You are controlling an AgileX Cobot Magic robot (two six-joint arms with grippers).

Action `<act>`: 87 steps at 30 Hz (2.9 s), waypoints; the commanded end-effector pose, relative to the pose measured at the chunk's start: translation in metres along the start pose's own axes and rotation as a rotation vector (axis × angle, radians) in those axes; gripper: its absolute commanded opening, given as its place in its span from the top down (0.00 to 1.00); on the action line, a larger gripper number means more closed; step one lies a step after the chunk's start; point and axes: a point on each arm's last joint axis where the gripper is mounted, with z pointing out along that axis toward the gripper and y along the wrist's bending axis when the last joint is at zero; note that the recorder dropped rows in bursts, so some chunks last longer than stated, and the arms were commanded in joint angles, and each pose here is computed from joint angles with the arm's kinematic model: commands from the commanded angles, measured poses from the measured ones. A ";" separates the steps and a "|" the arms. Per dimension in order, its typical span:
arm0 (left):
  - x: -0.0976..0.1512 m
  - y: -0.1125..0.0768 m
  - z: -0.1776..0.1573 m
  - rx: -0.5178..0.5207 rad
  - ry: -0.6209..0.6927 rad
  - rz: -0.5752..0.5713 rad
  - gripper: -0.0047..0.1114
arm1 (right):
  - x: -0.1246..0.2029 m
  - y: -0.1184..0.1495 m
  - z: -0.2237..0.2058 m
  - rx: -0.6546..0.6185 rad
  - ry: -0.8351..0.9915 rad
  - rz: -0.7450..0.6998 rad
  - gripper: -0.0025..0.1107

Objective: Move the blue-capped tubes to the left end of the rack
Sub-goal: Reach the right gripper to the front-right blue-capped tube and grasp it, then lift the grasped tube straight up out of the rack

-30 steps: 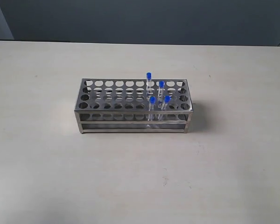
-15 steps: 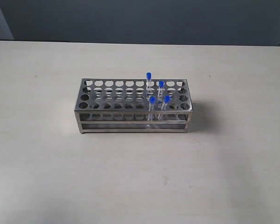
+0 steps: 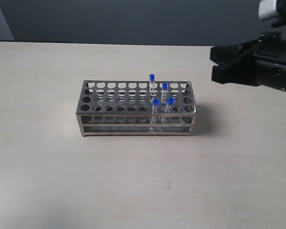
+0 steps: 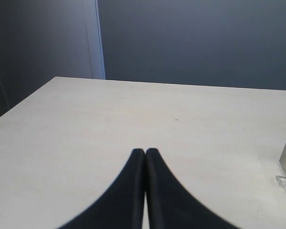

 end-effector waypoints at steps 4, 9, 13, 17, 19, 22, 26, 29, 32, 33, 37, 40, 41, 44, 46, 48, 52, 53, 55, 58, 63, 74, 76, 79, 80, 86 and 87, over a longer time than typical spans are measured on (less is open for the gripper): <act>0.000 -0.001 0.000 0.012 -0.005 -0.003 0.96 | 0.015 0.016 0.017 -0.250 0.027 -0.071 0.54; 0.000 -0.001 0.000 0.012 -0.005 -0.003 0.96 | 0.032 0.003 0.030 -0.154 0.132 -0.076 0.51; 0.000 -0.001 0.000 0.012 -0.005 -0.003 0.96 | 0.046 0.004 0.046 -0.240 0.137 -0.073 0.51; 0.000 -0.001 0.000 0.012 -0.005 -0.003 0.96 | 0.061 -0.005 0.061 -0.205 0.152 -0.057 0.51; 0.000 -0.001 0.000 0.012 -0.005 0.000 0.96 | 0.068 -0.007 0.067 -0.212 0.153 -0.056 0.51; 0.000 -0.001 0.000 0.012 -0.005 0.000 0.96 | 0.075 -0.008 0.073 -0.229 0.150 -0.044 0.51; 0.000 -0.001 0.000 0.012 -0.005 0.000 0.96 | 0.081 -0.008 0.079 -0.263 0.136 -0.016 0.51; 0.000 -0.001 0.000 0.012 -0.005 -0.003 0.96 | 0.085 -0.010 0.083 -0.249 0.125 -0.033 0.51; 0.000 -0.001 0.000 0.012 -0.005 -0.003 0.96 | 0.088 -0.014 0.086 -0.217 0.114 -0.056 0.51; 0.000 -0.001 0.000 0.012 -0.005 -0.003 0.96 | 0.088 -0.015 0.087 -0.211 0.110 -0.057 0.51; 0.000 -0.001 0.000 0.012 -0.005 -0.003 0.96 | 0.089 -0.016 0.089 -0.211 0.094 -0.052 0.51; 0.000 -0.001 0.000 0.012 -0.005 -0.003 0.96 | 0.089 -0.017 0.094 -0.212 0.094 -0.054 0.51; 0.000 -0.001 0.000 0.012 -0.005 -0.003 0.96 | 0.089 -0.018 0.096 -0.212 0.093 -0.054 0.51; 0.000 -0.001 0.000 0.012 -0.005 -0.003 0.96 | 0.092 -0.021 0.104 -0.212 0.104 -0.051 0.51; 0.000 -0.001 0.000 0.012 -0.005 -0.003 0.96 | 0.094 -0.023 0.108 -0.212 0.110 -0.048 0.51; 0.000 -0.001 0.000 0.012 -0.005 -0.003 0.96 | 0.096 -0.023 0.110 -0.214 0.114 -0.046 0.51; 0.000 -0.001 0.000 0.012 -0.005 -0.003 0.96 | 0.097 -0.024 0.110 -0.206 0.130 -0.048 0.67; 0.000 -0.001 0.000 0.012 -0.005 -0.003 0.96 | 0.097 -0.024 0.110 -0.209 0.125 -0.045 0.75; 0.000 -0.001 0.000 0.012 -0.005 -0.003 0.96 | 0.096 -0.022 0.110 -0.233 0.115 -0.055 0.98; 0.000 -0.001 0.000 0.012 -0.005 -0.003 0.96 | 0.097 -0.016 0.108 -0.301 0.122 -0.064 0.98; 0.000 -0.001 0.000 0.012 -0.005 -0.003 0.96 | 0.069 -0.010 0.094 -0.299 0.066 -0.113 0.98; 0.000 -0.001 0.000 0.012 -0.005 -0.003 0.96 | 0.003 0.011 0.061 -0.246 -0.074 -0.220 0.98; 0.000 -0.001 0.000 0.012 -0.005 -0.003 0.96 | -0.014 0.023 0.068 -0.233 -0.078 -0.258 0.98; 0.000 -0.001 0.000 0.012 -0.005 -0.003 0.96 | -0.036 0.047 0.086 -0.246 -0.088 -0.317 0.98; 0.000 -0.001 0.000 0.012 -0.005 -0.003 0.96 | -0.042 0.055 0.094 -0.255 -0.091 -0.327 0.98; 0.000 -0.001 0.000 0.012 -0.005 -0.003 0.96 | -0.040 0.090 0.184 -0.313 -0.029 -0.304 0.98; 0.000 -0.001 0.000 0.012 -0.005 -0.003 0.96 | -0.038 0.091 0.191 -0.318 -0.022 -0.295 0.98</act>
